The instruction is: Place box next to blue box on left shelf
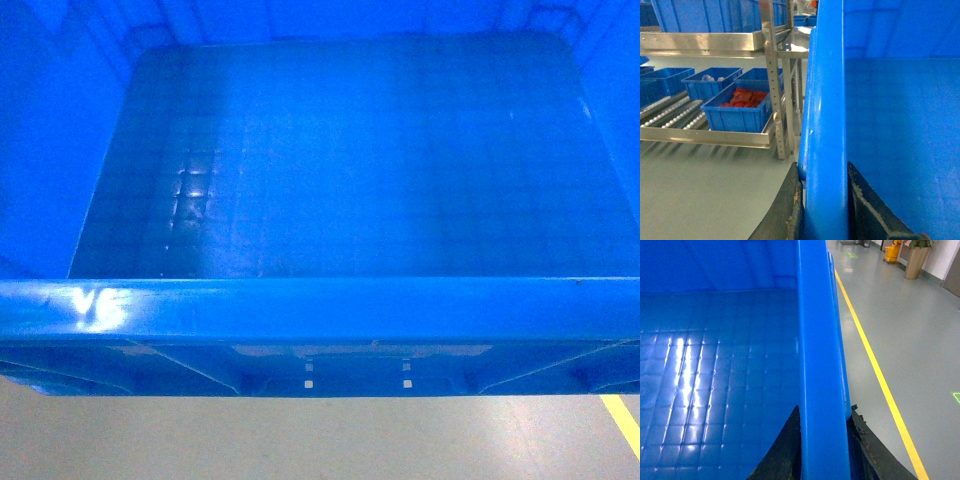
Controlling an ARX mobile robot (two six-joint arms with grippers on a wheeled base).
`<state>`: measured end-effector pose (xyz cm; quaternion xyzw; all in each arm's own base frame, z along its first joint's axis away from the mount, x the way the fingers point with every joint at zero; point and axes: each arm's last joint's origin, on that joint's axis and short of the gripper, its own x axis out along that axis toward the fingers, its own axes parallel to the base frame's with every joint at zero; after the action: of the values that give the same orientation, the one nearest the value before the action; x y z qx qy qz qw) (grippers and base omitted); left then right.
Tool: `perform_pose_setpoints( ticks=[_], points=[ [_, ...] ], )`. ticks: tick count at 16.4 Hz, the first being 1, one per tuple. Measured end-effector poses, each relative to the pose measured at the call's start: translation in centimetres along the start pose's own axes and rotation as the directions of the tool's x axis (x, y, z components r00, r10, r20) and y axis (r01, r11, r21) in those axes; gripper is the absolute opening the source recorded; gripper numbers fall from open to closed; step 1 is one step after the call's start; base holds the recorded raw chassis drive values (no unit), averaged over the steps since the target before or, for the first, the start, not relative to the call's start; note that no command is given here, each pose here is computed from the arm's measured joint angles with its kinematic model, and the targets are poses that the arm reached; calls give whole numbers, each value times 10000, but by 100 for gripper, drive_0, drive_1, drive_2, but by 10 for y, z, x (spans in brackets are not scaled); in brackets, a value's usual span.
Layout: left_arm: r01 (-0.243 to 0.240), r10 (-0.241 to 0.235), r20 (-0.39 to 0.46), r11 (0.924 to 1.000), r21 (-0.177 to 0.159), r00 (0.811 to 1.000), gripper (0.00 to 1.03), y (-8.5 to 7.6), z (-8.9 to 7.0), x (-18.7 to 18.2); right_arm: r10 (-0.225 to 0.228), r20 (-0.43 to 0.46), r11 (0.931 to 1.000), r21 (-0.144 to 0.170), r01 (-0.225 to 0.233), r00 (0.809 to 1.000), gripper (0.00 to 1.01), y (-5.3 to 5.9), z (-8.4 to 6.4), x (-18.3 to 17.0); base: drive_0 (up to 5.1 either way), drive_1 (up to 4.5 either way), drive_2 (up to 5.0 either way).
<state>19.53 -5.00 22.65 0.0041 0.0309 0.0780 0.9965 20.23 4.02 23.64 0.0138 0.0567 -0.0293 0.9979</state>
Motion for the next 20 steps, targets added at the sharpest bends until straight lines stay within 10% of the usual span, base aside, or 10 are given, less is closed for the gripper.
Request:
perform_pose_setpoints(
  ticks=[20],
  points=[
    [-4,4,3,10000,-2,10000,15,0,0,0,-3,8,10000,2,3,10000,17,0,0,0,4,424,-416]
  ],
)
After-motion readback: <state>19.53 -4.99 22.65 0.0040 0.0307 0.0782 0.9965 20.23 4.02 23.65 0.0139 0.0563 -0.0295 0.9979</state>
